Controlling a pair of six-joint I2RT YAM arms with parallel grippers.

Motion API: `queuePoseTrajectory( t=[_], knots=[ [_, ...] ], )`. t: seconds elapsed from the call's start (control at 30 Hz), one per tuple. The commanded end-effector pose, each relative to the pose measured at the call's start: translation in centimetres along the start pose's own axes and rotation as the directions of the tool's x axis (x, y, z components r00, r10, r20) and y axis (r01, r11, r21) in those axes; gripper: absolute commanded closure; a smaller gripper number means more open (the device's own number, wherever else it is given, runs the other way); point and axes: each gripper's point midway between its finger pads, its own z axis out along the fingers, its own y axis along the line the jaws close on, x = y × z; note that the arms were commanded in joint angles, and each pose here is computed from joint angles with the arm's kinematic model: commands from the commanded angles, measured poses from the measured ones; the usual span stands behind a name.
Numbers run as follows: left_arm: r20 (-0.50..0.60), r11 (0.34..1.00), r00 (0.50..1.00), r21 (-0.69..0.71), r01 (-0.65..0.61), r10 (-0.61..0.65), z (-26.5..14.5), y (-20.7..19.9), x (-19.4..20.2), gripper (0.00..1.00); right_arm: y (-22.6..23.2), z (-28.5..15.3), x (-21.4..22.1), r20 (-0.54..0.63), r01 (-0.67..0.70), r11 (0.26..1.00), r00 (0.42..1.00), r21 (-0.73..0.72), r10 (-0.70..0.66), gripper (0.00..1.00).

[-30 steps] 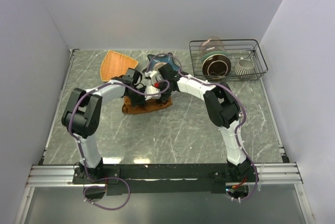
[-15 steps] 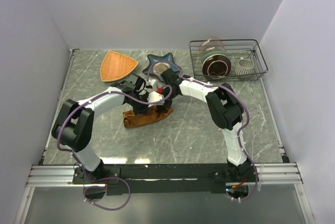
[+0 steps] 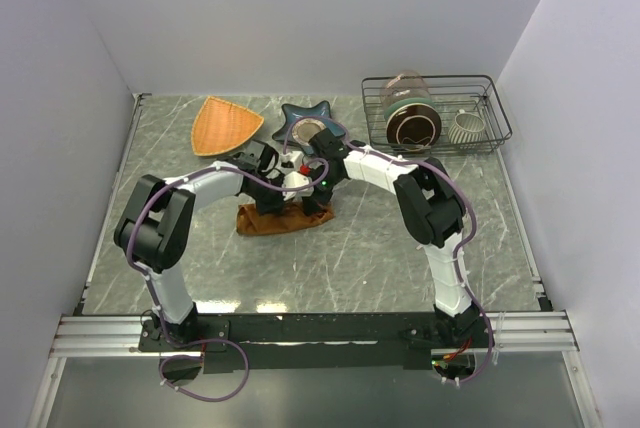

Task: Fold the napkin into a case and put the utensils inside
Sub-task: Fold the 2/3-rectangle-folded napkin at the center of the board.

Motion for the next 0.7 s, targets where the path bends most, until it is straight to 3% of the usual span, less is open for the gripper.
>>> queuePoseTrajectory(
  t=[0.0, 0.37, 0.67],
  knots=[
    [-0.084, 1.000, 0.996, -0.015, 0.024, -0.026, 0.7, 0.5, 2.9, 0.99, 1.2, -2.3, -3.6, 0.078, 0.012, 1.000, 0.997, -0.008, -0.012, 0.99],
    [-0.080, 1.000, 0.997, -0.009, 0.016, -0.017, 0.8, -0.3, 3.4, 0.99, 0.2, -3.8, -4.4, 0.160, -0.207, 0.978, 0.966, 0.009, 0.203, 0.94],
    [-0.054, 1.000, 0.999, -0.025, 0.001, -0.002, 0.6, -0.3, 3.0, 0.99, -3.0, -2.6, -3.5, 0.125, -0.240, 0.961, 0.967, 0.135, 0.224, 0.95]
  ],
)
